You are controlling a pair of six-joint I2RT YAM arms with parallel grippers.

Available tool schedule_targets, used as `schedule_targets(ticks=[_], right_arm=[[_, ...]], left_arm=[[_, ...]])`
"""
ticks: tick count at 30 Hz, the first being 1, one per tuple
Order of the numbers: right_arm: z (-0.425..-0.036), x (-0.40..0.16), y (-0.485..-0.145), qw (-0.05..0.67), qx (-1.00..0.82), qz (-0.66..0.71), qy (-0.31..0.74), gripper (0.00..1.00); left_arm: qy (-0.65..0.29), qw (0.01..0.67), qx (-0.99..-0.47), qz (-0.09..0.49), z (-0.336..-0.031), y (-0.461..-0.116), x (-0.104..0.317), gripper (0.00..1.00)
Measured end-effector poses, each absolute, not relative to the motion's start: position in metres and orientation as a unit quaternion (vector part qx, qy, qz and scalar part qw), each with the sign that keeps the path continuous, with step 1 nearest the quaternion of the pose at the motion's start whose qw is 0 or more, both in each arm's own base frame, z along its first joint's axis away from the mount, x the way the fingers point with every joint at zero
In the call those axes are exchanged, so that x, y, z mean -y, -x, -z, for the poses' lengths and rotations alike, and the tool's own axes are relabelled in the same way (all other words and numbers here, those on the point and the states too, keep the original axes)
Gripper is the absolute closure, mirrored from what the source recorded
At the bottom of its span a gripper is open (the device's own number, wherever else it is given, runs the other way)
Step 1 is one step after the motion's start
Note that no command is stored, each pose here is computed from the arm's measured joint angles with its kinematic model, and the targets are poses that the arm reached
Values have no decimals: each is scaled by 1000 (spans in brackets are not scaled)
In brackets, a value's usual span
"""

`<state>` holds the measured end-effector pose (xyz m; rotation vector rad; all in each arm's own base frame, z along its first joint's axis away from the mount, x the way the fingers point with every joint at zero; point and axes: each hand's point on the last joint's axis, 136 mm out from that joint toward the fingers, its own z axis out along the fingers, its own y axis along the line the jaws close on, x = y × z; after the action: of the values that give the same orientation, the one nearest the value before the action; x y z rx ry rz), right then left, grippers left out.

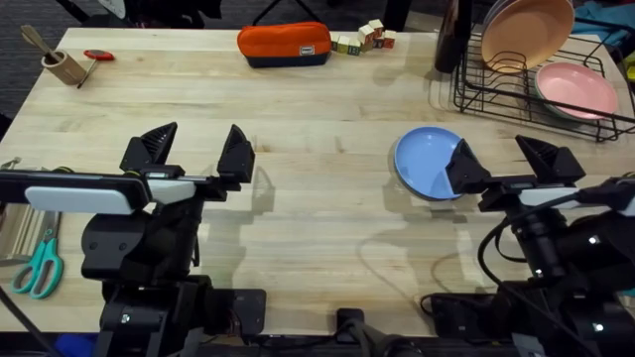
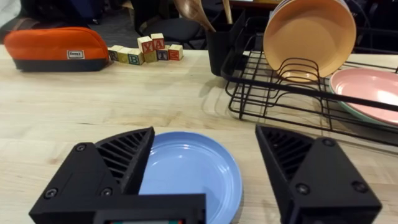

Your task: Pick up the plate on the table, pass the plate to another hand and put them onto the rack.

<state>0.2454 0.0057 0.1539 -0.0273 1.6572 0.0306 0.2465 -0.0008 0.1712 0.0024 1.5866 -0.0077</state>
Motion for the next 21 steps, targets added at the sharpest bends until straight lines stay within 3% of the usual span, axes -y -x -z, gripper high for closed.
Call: schedule_targets(ticks=[21], right_arm=[[-154, -1, -242, 661, -750, 11, 22, 8]], left_arm=[[-3, 689, -725, 1, -171, -244, 1, 8]])
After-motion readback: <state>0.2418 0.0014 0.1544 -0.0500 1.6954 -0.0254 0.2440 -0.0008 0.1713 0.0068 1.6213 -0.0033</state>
